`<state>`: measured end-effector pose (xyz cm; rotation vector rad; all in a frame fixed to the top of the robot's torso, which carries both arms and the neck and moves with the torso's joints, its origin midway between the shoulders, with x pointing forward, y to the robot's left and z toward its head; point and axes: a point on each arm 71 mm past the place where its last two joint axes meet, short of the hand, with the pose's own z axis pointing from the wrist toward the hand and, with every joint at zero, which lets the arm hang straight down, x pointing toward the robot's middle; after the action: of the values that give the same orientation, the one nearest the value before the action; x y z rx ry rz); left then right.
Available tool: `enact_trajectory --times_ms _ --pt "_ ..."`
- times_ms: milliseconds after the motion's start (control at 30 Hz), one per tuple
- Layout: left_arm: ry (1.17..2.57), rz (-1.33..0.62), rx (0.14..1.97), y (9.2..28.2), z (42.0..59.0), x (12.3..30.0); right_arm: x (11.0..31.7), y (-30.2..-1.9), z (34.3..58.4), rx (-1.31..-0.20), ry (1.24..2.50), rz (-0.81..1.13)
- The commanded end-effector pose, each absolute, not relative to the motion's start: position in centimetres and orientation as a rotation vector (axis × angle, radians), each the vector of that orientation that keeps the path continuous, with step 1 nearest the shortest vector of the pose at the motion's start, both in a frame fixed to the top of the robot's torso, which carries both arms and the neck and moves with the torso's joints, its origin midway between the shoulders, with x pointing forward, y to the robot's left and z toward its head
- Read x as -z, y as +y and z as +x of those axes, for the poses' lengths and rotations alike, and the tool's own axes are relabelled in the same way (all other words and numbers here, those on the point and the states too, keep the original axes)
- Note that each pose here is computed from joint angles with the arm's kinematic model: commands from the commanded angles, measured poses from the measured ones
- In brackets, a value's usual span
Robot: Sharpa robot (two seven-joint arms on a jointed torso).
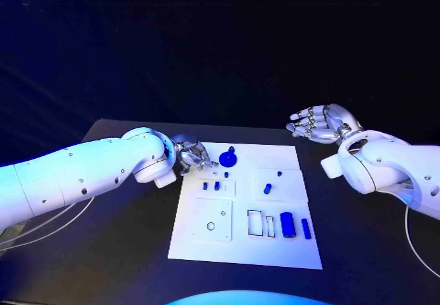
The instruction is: Assemble the parts on the task board
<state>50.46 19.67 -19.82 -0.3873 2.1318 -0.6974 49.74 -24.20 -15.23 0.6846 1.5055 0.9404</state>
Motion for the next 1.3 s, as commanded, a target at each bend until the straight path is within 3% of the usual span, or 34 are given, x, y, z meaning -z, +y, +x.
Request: enact_trajectory --times_ms 33,200,500,1300 --pt "1.932 -0.212 0.864 17.9 50.4 18.5 15.2 -24.1 49.7 -0.954 1.501 0.669" --pt "1.794 0.022 0.914 16.0 49.6 18.9 15.3 -24.2 49.8 -0.953 1.502 0.669" --pt "1.781 0.232 0.865 14.3 49.4 20.9 15.4 -24.0 49.7 -0.955 1.507 0.668" --pt "1.935 0.301 0.605 13.5 50.6 22.9 15.5 -23.8 49.7 -0.963 1.512 0.663"
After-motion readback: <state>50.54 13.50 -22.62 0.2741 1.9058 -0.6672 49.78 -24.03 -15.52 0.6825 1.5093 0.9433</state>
